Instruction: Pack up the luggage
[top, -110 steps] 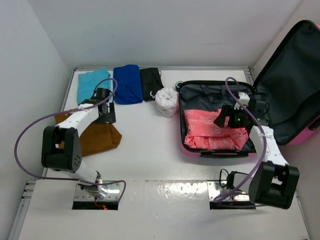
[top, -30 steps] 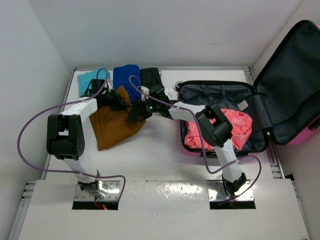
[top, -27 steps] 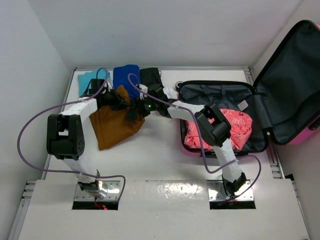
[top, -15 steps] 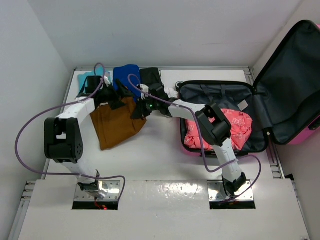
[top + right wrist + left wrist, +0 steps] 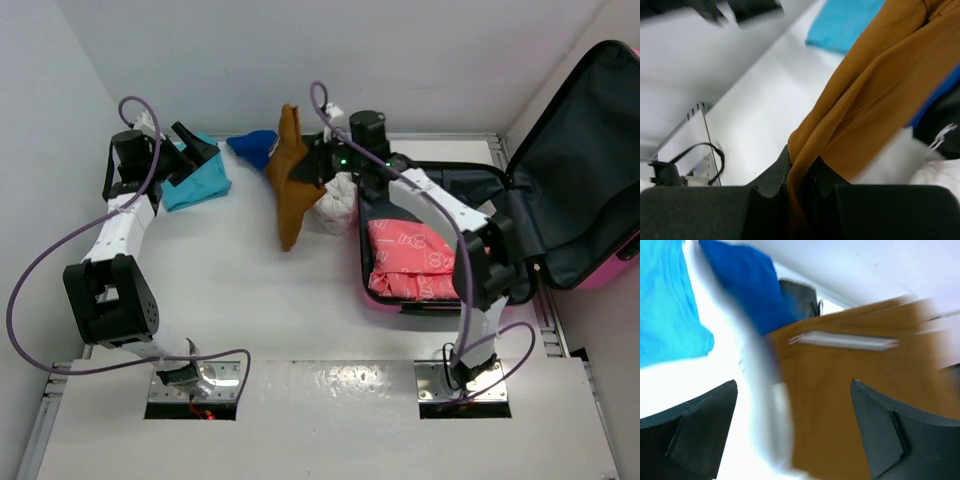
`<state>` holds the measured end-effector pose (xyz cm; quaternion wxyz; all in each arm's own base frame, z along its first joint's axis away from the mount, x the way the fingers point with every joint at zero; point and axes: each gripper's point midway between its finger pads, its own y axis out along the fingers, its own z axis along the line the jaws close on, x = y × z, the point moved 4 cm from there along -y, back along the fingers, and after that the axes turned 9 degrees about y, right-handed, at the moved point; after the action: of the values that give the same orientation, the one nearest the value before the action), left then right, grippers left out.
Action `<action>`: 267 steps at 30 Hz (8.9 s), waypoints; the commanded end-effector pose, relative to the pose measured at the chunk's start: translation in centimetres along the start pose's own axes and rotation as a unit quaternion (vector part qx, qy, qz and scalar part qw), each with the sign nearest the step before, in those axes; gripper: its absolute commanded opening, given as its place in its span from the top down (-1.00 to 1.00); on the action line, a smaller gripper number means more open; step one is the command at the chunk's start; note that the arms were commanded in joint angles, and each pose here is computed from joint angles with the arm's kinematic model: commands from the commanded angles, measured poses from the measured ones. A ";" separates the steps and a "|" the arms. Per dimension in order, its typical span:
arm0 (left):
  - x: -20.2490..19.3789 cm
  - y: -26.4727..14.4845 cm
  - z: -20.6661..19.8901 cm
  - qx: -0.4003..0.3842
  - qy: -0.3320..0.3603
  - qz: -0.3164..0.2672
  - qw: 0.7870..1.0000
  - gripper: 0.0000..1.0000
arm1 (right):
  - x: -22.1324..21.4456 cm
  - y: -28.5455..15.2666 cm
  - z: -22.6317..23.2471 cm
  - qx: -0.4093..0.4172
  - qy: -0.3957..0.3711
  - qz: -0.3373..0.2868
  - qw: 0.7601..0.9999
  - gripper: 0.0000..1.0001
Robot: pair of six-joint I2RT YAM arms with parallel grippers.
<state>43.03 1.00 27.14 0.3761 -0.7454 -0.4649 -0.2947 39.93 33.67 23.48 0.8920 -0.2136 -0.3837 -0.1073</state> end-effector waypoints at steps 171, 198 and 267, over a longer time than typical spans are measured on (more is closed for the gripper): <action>-7.2 5.1 -19.3 -0.103 0.207 0.054 0.971 -1.00 | -0.6 -38.7 -13.1 -0.434 0.060 -0.116 0.891 1.00; -8.1 7.0 -13.1 0.019 0.215 0.062 0.974 -1.00 | -6.3 -39.4 -31.5 -0.552 0.045 0.090 0.828 1.00; -19.2 19.2 5.0 0.276 0.253 0.300 0.877 -0.34 | 3.3 -37.1 -9.3 -0.483 -0.019 -0.095 0.870 -0.39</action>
<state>57.54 -10.34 6.02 0.7207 -0.5897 -0.2521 -0.2633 34.92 -3.72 29.63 0.6621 -0.5879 -0.3111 -0.3453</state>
